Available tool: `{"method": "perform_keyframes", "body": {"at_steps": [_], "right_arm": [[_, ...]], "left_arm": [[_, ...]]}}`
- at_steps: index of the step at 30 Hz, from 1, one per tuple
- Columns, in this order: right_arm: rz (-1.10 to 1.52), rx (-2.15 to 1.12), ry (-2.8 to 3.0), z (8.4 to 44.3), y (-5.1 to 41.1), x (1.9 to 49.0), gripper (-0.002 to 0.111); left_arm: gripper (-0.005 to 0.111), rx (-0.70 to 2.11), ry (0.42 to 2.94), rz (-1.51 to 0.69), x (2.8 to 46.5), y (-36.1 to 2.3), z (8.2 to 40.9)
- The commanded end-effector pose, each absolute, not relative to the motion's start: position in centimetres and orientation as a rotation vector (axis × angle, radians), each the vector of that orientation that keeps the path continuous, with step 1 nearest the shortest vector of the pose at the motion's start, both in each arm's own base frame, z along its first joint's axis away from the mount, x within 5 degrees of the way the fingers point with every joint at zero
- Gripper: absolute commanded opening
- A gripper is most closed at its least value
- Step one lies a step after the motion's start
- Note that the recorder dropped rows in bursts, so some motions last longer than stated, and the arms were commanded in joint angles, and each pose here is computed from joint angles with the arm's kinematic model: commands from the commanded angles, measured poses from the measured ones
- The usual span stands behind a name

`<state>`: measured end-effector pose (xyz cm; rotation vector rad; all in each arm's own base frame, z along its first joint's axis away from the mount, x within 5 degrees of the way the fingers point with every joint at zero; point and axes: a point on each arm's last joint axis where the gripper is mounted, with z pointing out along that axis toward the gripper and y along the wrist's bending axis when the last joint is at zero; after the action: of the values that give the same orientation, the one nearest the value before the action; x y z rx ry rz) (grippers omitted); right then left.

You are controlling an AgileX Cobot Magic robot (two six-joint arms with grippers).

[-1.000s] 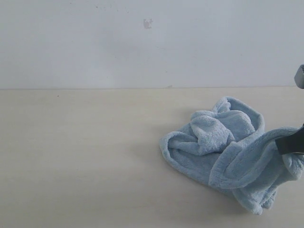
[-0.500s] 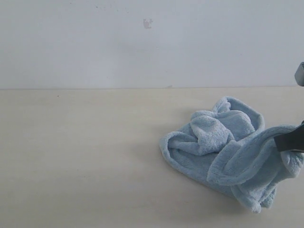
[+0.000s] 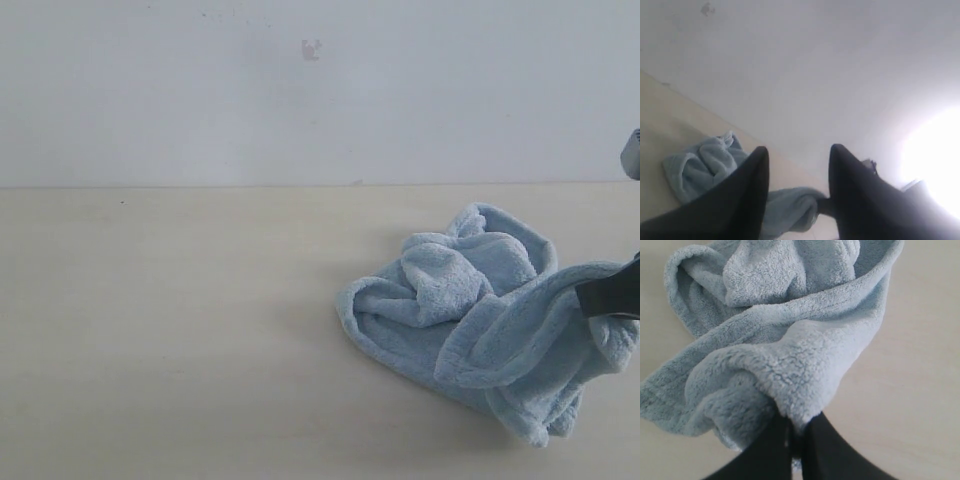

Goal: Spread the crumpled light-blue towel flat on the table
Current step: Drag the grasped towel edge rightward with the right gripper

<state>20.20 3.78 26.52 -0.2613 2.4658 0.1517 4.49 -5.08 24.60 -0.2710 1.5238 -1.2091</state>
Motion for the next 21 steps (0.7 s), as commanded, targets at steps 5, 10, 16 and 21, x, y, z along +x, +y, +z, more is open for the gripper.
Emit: {"method": "perform_keyframes", "body": {"at_steps": [5,10,16,21], "right_arm": [[0.166,-0.249,2.443,26.8,3.7,20.2,0.000],[0.171,-0.246,2.441,26.8,3.7,20.2,0.000],[0.174,-0.242,2.437,26.8,3.8,20.2,0.000],[0.175,-0.239,2.431,26.9,3.8,20.2,0.000]], "left_arm": [[0.038,-0.360,1.457,-1.219,4.8,-4.5,25.2],[0.029,-0.216,1.559,-1.097,5.0,-4.9,25.8],[0.029,-0.026,1.833,-0.858,7.0,-5.0,27.0],[0.030,0.124,1.977,-0.722,9.3,-4.8,27.2]]}}
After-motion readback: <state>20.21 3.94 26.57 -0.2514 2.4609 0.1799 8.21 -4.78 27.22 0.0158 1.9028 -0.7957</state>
